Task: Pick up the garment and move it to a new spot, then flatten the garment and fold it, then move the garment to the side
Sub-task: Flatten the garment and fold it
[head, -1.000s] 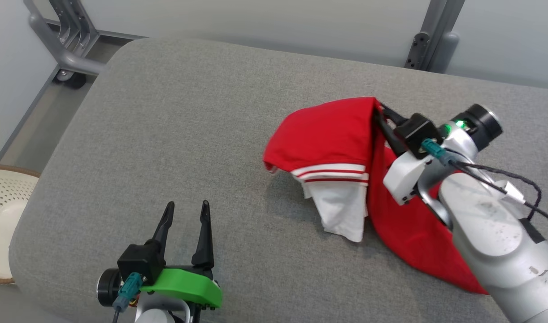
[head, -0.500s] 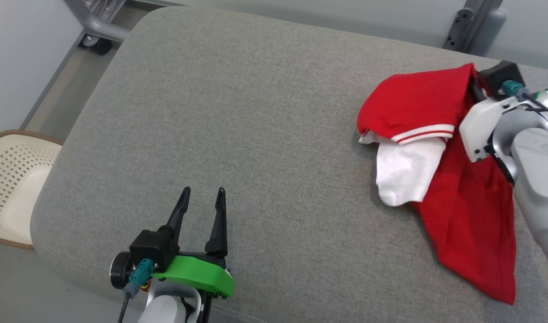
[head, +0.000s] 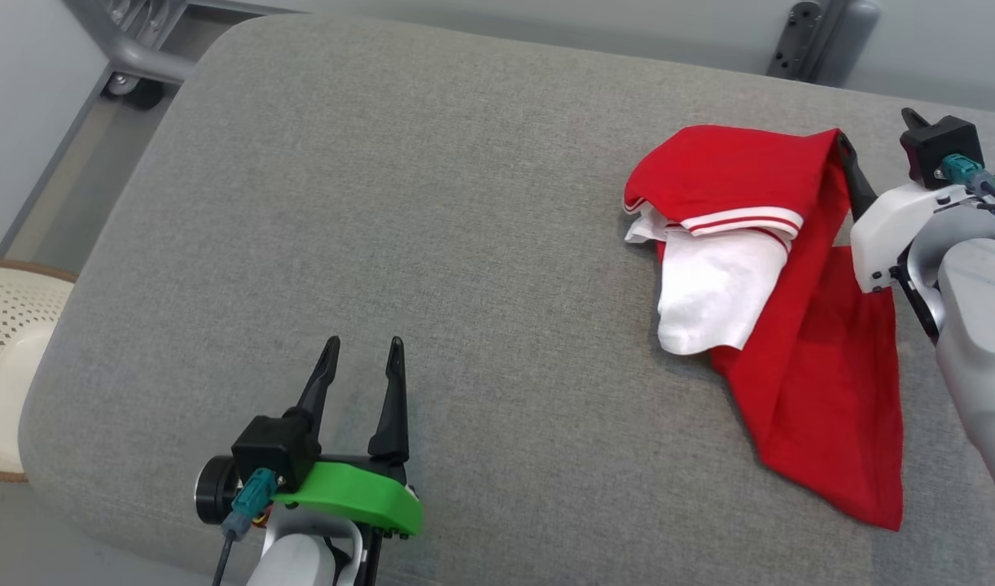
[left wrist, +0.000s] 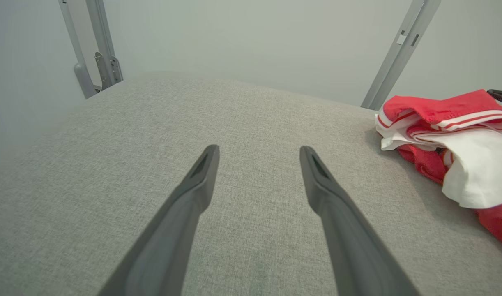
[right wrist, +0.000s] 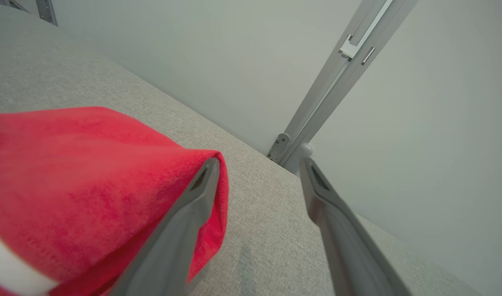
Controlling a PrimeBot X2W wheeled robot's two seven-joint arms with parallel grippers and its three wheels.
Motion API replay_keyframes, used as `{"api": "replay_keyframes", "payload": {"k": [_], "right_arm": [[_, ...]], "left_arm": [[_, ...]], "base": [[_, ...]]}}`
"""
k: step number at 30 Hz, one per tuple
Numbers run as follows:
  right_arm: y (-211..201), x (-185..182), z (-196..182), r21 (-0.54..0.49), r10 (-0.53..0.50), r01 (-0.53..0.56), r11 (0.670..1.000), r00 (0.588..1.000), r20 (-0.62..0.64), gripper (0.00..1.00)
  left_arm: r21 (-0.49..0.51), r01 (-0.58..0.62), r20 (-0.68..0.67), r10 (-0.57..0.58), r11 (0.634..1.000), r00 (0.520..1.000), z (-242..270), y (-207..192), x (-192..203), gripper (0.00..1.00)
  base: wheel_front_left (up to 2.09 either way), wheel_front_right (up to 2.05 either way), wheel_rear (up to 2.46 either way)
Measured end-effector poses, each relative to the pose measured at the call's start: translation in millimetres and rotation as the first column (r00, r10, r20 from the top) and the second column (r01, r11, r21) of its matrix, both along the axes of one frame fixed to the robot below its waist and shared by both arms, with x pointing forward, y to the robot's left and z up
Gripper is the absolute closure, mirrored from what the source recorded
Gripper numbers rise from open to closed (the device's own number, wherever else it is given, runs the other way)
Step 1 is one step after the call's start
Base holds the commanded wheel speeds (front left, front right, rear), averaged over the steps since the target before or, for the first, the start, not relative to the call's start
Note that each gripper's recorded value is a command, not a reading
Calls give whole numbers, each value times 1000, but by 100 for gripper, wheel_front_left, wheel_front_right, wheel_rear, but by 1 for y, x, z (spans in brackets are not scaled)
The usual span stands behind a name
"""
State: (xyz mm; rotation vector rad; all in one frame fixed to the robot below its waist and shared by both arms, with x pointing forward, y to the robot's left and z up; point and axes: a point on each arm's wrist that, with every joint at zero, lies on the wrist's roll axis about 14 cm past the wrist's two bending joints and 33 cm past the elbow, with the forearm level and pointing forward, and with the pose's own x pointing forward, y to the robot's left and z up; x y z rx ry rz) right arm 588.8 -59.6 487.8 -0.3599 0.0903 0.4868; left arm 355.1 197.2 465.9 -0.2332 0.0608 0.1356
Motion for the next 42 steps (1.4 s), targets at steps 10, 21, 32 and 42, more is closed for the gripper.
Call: {"api": "replay_keyframes", "payload": {"k": [10,21,32,42], "right_arm": [[48,-62,5,57,178,-181,982,982,60,0],[64,-77,-36,-164,303,-306,938,952,-41,0],[105,-48,-2,-224,366,-352,909,930,23,100],[176,-19,72,-179,414,-389,904,900,135,100]], "left_arm": [[-4,61,28,-61,998,998,7,-18,8,0],[-4,46,21,-46,999,999,5,-12,1,0],[-14,-17,7,17,1000,1000,3,2,-14,0],[-45,-49,-1,49,998,999,3,5,-23,0]], "base": [[0,0,0],[0,0,0],[0,0,0],[0,0,0]]}}
